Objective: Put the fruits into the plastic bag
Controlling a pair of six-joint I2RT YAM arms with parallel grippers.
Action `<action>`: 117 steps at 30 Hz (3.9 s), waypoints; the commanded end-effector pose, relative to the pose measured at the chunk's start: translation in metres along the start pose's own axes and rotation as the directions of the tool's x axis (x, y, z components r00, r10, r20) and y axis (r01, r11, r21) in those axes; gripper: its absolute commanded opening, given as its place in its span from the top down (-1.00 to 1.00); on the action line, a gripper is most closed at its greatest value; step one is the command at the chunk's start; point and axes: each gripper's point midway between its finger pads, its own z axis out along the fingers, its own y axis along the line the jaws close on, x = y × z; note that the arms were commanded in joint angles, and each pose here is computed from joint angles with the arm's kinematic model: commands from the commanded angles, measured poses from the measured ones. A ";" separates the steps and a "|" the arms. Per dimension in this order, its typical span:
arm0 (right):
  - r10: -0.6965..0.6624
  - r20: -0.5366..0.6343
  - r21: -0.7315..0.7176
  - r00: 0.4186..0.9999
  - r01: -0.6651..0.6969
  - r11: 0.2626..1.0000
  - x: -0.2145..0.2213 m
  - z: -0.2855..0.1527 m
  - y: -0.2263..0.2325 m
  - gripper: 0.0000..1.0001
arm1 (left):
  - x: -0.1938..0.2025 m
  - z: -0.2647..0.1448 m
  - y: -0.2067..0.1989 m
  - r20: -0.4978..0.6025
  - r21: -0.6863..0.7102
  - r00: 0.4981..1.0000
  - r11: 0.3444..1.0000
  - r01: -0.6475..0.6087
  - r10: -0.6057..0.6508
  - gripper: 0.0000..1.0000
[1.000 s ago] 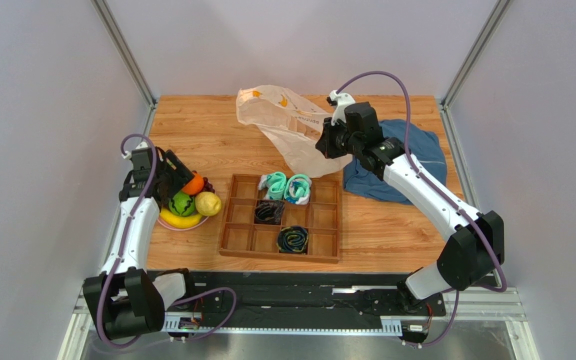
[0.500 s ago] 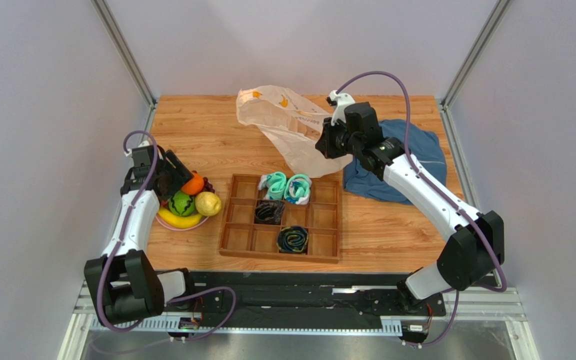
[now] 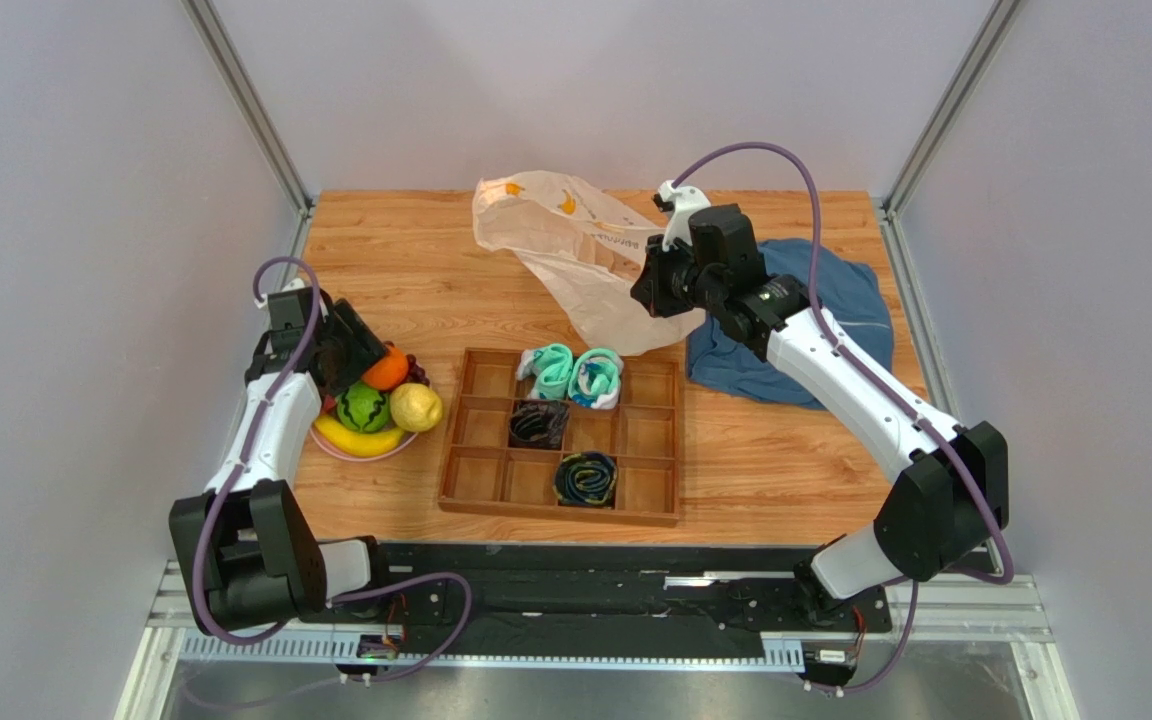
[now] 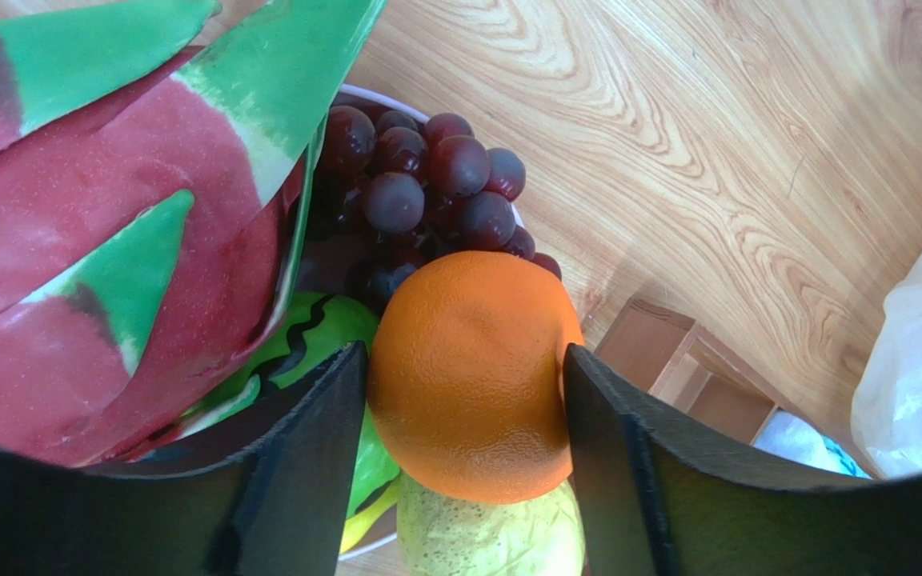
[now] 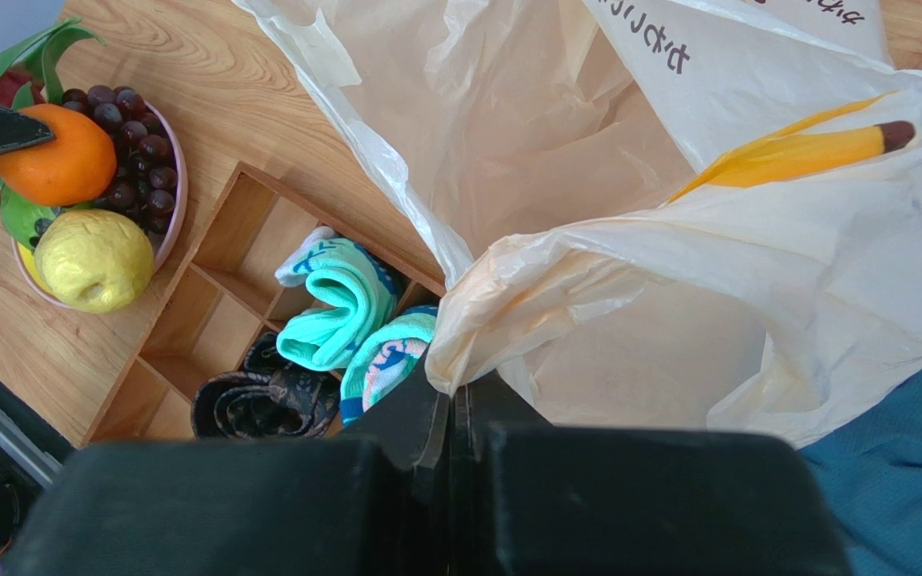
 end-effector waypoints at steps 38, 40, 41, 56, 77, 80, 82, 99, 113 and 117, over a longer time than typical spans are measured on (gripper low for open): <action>-0.034 0.058 -0.033 0.998 0.036 0.999 -0.022 -0.005 0.012 0.99 | -0.056 -0.179 -0.260 0.505 0.576 0.837 0.639 -0.509 0.212 0.28; -0.035 0.055 -0.039 0.998 0.037 0.999 -0.021 -0.006 0.014 1.00 | -0.038 -0.165 -0.288 0.470 0.600 0.846 0.611 -0.516 0.252 0.29; -0.036 0.058 -0.038 0.998 0.039 0.999 -0.022 -0.008 0.014 1.00 | -0.045 -0.174 -0.303 0.495 0.610 0.836 0.592 -0.527 0.236 0.29; -0.047 0.073 -0.044 0.996 0.050 0.998 -0.022 -0.018 0.021 0.99 | 0.044 -0.104 -0.404 0.342 0.706 0.864 0.506 -0.496 0.370 0.29; -0.046 0.078 -0.042 0.996 0.049 0.998 -0.026 -0.021 0.022 0.99 | 0.109 -0.052 -0.411 0.168 0.736 0.858 0.517 -0.437 0.485 -0.18; -0.044 0.078 -0.036 0.996 0.046 0.998 -0.025 -0.021 0.020 0.99 | 0.106 -0.055 -0.413 0.179 0.735 0.857 0.513 -0.443 0.483 -0.46; -0.044 0.081 -0.038 0.996 0.048 0.998 -0.026 -0.021 0.021 0.99 | 0.103 -0.057 -0.414 0.188 0.731 0.855 0.513 -0.450 0.483 -0.56; -0.044 0.083 -0.014 0.996 0.045 0.999 -0.024 -0.027 0.017 0.99 | 0.074 -0.100 -0.421 0.298 0.747 0.857 0.456 -0.484 0.421 -0.67; -0.036 0.094 -0.015 0.995 0.037 0.999 -0.024 -0.030 0.017 0.99 | -0.011 -0.150 -0.334 0.457 0.568 0.837 0.624 -0.536 0.302 -0.72; -0.035 0.098 -0.012 0.995 0.037 0.999 -0.024 -0.031 0.016 0.99 | -0.025 -0.132 -0.268 0.421 0.460 0.856 0.744 -0.486 0.299 -0.73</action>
